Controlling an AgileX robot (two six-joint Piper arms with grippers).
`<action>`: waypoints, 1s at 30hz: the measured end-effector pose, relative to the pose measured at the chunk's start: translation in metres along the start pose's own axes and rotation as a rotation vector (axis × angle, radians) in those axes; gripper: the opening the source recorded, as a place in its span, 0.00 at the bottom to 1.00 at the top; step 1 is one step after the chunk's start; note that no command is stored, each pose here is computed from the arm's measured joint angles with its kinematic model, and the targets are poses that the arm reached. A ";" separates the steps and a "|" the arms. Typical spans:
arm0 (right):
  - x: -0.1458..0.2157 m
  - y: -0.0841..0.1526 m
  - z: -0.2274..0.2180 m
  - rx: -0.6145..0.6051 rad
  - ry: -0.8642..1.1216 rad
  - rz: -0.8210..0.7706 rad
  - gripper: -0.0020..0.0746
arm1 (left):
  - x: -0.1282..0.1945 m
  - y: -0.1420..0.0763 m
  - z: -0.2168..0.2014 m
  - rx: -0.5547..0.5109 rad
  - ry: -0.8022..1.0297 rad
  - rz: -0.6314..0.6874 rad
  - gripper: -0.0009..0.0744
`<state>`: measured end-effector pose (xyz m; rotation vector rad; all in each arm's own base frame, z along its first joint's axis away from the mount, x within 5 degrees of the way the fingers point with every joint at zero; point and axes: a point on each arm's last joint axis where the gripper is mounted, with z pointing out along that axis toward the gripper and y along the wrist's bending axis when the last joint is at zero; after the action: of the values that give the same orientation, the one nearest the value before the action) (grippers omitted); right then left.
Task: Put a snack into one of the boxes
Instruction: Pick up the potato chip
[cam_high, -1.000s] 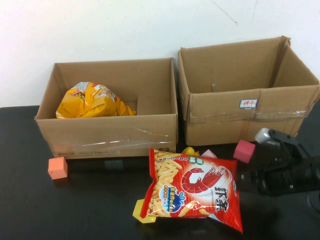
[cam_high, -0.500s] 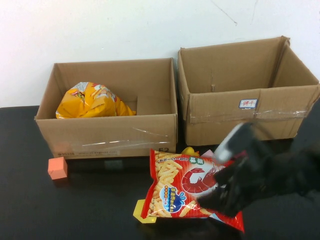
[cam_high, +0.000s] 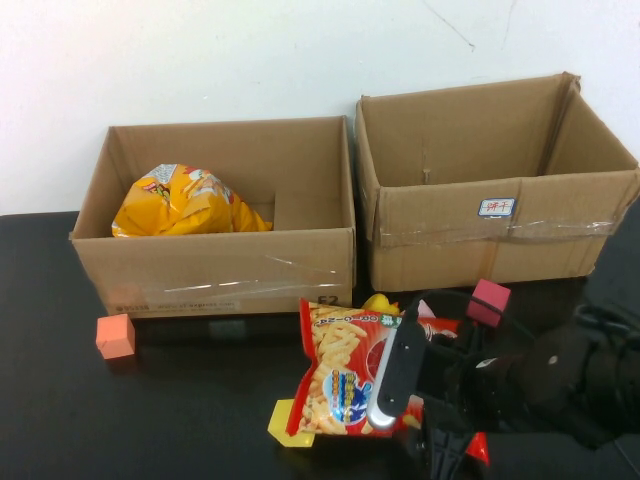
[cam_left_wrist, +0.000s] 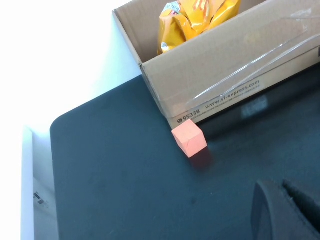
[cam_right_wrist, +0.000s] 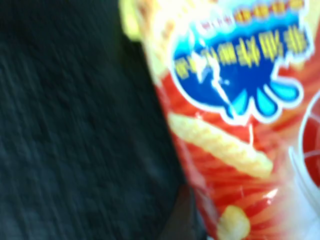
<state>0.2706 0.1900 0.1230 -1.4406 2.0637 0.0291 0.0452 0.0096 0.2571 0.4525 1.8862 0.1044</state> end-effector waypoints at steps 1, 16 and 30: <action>0.002 -0.001 0.004 0.018 0.013 -0.010 0.84 | 0.000 0.000 0.000 0.000 0.000 0.000 0.01; -0.007 -0.019 0.032 0.150 0.050 -0.002 0.42 | 0.000 0.000 0.000 -0.001 0.000 -0.001 0.01; -0.026 -0.016 0.004 0.036 -0.073 0.138 0.29 | 0.000 0.000 0.000 0.000 -0.002 -0.001 0.01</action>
<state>0.2916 0.2069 0.1377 -1.2554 2.0900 0.0993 0.0452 0.0095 0.2573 0.4509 1.8844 0.1035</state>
